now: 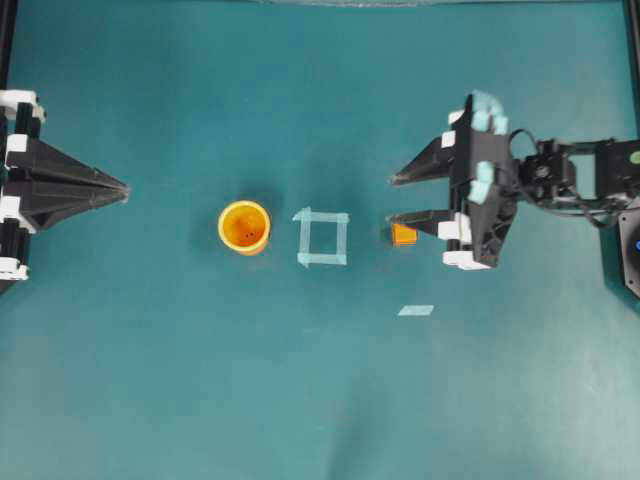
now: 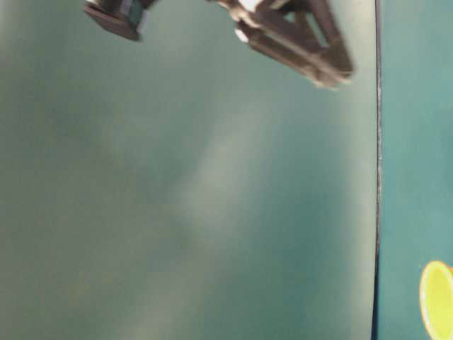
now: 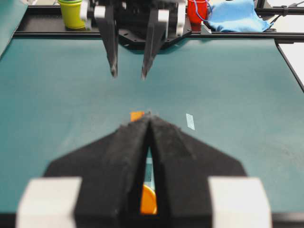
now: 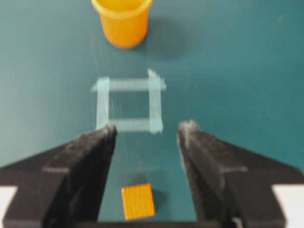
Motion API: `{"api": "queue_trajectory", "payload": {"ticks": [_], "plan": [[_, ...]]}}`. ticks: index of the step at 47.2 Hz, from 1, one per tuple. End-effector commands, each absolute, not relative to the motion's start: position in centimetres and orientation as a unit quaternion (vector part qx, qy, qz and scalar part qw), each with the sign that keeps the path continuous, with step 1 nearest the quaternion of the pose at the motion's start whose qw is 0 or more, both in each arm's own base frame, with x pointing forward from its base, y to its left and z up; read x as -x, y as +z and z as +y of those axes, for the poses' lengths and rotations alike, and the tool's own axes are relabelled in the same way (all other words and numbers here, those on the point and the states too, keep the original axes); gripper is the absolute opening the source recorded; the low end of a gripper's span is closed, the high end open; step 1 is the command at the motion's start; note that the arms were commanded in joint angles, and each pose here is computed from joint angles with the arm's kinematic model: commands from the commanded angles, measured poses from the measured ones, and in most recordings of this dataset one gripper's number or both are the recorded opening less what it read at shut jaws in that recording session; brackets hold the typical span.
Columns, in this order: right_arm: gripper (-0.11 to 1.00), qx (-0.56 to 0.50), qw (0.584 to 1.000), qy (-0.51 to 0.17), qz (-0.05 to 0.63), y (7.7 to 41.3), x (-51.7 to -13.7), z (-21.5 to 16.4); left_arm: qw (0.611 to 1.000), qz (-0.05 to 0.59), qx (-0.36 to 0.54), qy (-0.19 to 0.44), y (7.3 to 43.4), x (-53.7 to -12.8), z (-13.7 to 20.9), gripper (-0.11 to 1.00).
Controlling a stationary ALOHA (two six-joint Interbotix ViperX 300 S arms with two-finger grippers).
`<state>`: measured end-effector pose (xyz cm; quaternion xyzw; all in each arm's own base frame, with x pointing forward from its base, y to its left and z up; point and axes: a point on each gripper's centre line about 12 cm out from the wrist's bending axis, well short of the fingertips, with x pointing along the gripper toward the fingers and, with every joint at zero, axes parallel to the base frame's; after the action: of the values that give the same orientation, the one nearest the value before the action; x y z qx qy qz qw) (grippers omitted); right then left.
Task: Move the block to the right with right arm.
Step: 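Open the right gripper and move it left over the orange cube, then lower the right gripper around the orange cube and close it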
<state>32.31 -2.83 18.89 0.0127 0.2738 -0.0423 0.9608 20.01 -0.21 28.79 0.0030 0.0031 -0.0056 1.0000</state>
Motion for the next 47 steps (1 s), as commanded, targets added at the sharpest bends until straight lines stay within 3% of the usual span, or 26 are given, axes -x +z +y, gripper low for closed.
{"api": "queue_trajectory", "payload": {"ticks": [1,24,47], "plan": [[0.6,-0.013,0.961,-0.043,0.273,18.8,-33.0,-3.0,1.0,-0.009,-0.004,-0.007,29.8,-20.3,-0.2,0.0],[0.62,0.035,0.924,-0.016,0.381,14.0,-33.0,-2.6,1.0,-0.008,-0.004,-0.007,29.8,-20.3,-0.2,0.0],[0.62,0.041,0.91,-0.01,0.413,11.3,-33.6,-2.6,1.0,-0.007,-0.004,-0.007,29.7,-20.3,-0.2,0.0]]}}
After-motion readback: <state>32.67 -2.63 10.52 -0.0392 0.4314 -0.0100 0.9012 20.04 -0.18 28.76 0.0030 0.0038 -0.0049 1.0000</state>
